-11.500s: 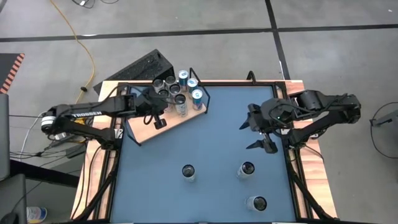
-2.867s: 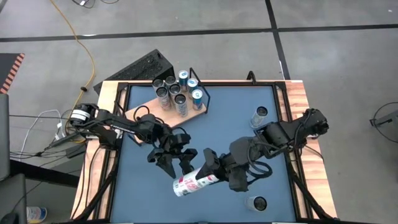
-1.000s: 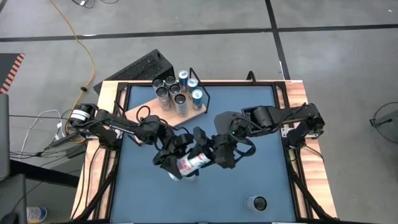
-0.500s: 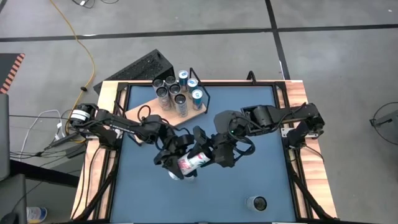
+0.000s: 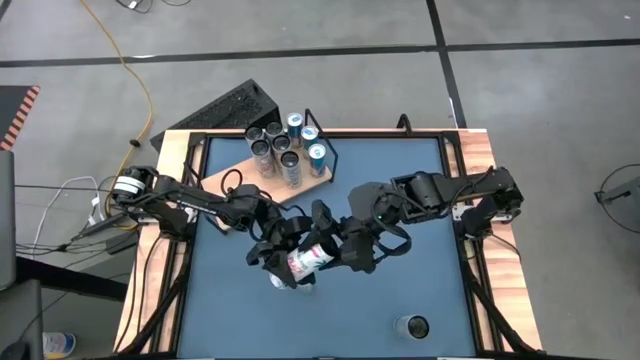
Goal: Place canned beverage on shelf
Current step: Put the white and pink soda can on the shelf aligned with the other white and pink soda cans
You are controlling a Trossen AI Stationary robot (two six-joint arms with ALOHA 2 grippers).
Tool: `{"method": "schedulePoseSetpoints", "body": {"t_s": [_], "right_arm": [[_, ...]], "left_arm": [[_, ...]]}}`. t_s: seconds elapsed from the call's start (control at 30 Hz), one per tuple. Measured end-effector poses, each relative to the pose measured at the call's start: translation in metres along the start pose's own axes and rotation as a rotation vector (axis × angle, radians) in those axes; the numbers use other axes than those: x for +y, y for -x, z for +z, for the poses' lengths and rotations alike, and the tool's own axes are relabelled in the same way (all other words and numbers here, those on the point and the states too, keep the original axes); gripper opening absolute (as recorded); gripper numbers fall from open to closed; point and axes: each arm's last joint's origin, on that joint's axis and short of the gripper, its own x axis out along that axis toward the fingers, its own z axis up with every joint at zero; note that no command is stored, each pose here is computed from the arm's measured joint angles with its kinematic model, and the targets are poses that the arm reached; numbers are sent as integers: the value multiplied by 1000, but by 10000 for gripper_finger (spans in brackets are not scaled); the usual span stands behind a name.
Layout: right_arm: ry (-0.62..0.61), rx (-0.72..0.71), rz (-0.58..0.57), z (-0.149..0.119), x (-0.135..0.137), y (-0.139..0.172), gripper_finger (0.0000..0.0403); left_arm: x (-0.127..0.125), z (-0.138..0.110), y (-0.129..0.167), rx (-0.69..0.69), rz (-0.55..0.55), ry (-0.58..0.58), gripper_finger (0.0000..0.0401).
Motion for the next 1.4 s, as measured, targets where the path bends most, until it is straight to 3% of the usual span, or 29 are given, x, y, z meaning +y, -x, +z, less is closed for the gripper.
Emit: {"method": "schedulePoseSetpoints", "body": {"t_s": [0.23,0.37,0.53,0.7,0.83,0.93,1.0,1.23,1.3,1.4], "right_arm": [[-99,106,-125,19,6,18,322],[-192,163,-229,33,10,44,338],[-439,197,-365,45,15,62,339],[-786,291,-564,44,23,82,339],[-939,392,-695,39,35,79,339],[-918,463,-824,40,44,69,339],[-872,494,-894,42,48,65,339],[-939,435,-985,26,37,45,338],[-930,379,-923,17,34,29,338],[-920,174,-789,7,23,10,338]], "left_arm": [[0,3,2,-25,15,-93,229],[5,7,9,-37,46,-137,229],[9,14,21,-57,135,-222,229],[8,22,37,-99,342,-360,229],[1,27,48,-156,646,-535,229],[-10,27,52,-242,949,-609,229],[-19,27,52,-293,1073,-659,229],[-57,19,37,-323,1241,-858,229],[-67,17,33,-317,1258,-910,229],[-82,15,31,-315,1243,-955,229]]}}
